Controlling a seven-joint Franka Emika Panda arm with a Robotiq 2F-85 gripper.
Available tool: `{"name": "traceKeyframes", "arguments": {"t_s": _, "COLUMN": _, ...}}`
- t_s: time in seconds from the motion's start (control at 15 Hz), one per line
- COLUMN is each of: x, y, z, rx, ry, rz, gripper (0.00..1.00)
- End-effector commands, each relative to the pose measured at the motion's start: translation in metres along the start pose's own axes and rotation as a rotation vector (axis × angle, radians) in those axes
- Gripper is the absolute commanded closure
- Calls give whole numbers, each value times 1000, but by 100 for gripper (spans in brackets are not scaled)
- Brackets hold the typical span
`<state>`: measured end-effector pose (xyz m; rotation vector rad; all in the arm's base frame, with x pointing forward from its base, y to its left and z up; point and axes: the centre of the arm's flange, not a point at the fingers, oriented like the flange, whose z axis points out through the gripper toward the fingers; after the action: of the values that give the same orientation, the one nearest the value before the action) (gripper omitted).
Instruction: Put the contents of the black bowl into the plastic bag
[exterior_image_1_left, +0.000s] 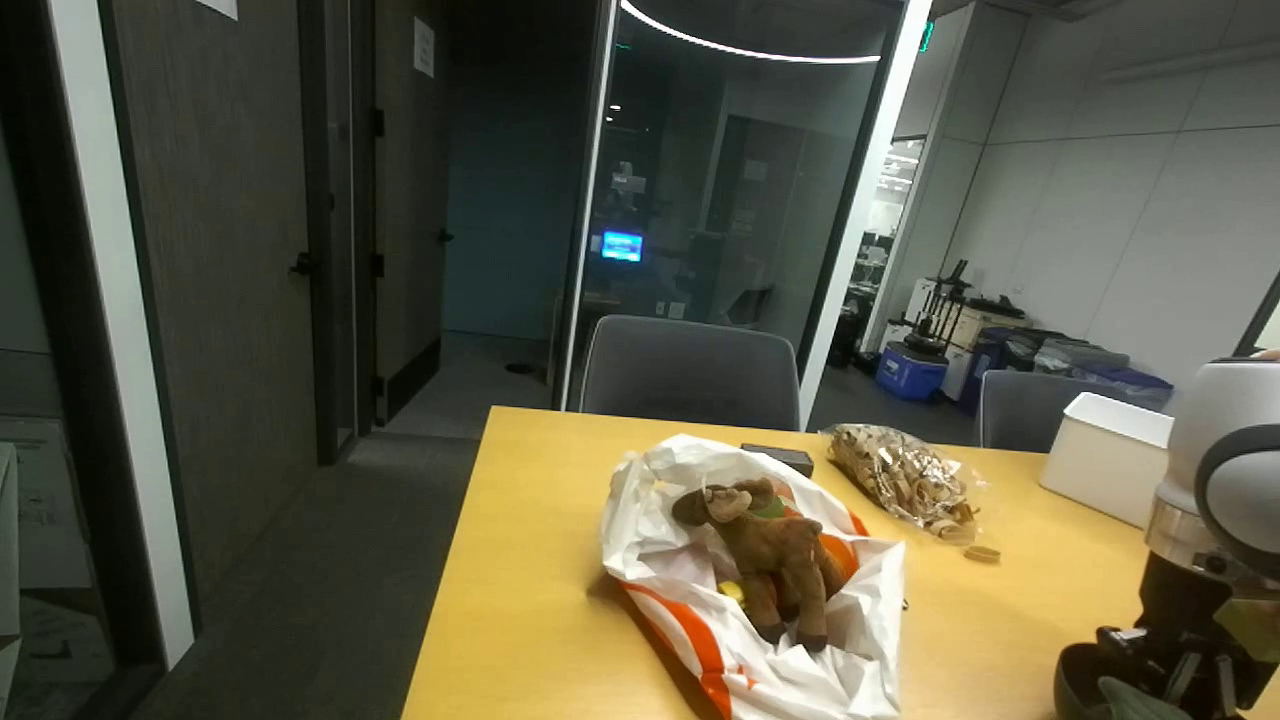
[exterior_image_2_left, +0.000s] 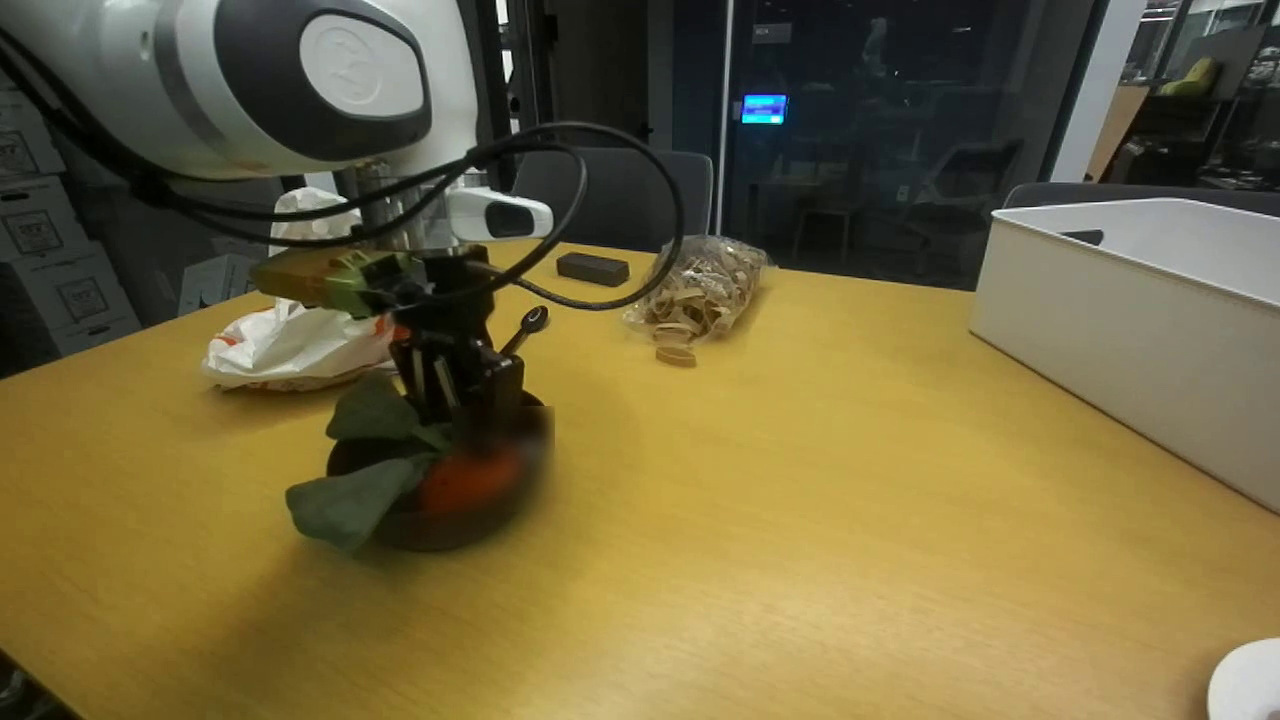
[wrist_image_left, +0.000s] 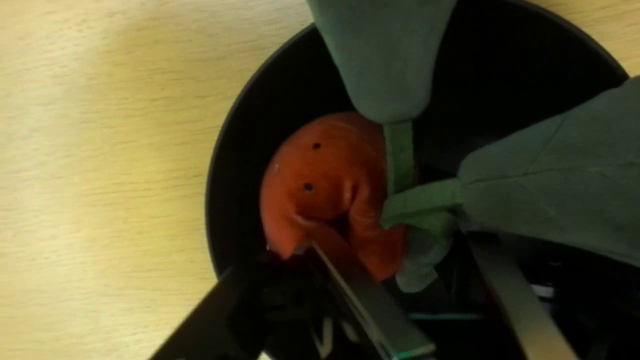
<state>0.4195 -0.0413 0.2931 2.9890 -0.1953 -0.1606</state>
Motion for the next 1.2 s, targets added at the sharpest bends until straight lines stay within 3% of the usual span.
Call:
{"name": "traceKeyframes", "arguments": {"t_s": 0.0, "x": -6, "y": 2, "z": -4, "rx": -30, "ry": 48, "rz": 30, "gripper": 88}}
{"name": "traceKeyframes", "arguments": {"t_s": 0.6, "x": -14, "y": 32, "z": -59, "rx": -30, "ry": 186, "rz": 108, "gripper": 89}}
{"name": "traceKeyframes", "arguments": {"t_s": 0.8, "x": -19, "y": 37, "z": -87, "rx": 24, "ry": 250, "rz": 91, "gripper": 89}}
{"name": "traceKeyframes", "arguments": {"t_s": 1.13, "x": -27, "y": 16, "z": -138, "rx": 144, "ry": 400, "rz": -56, "gripper": 89}}
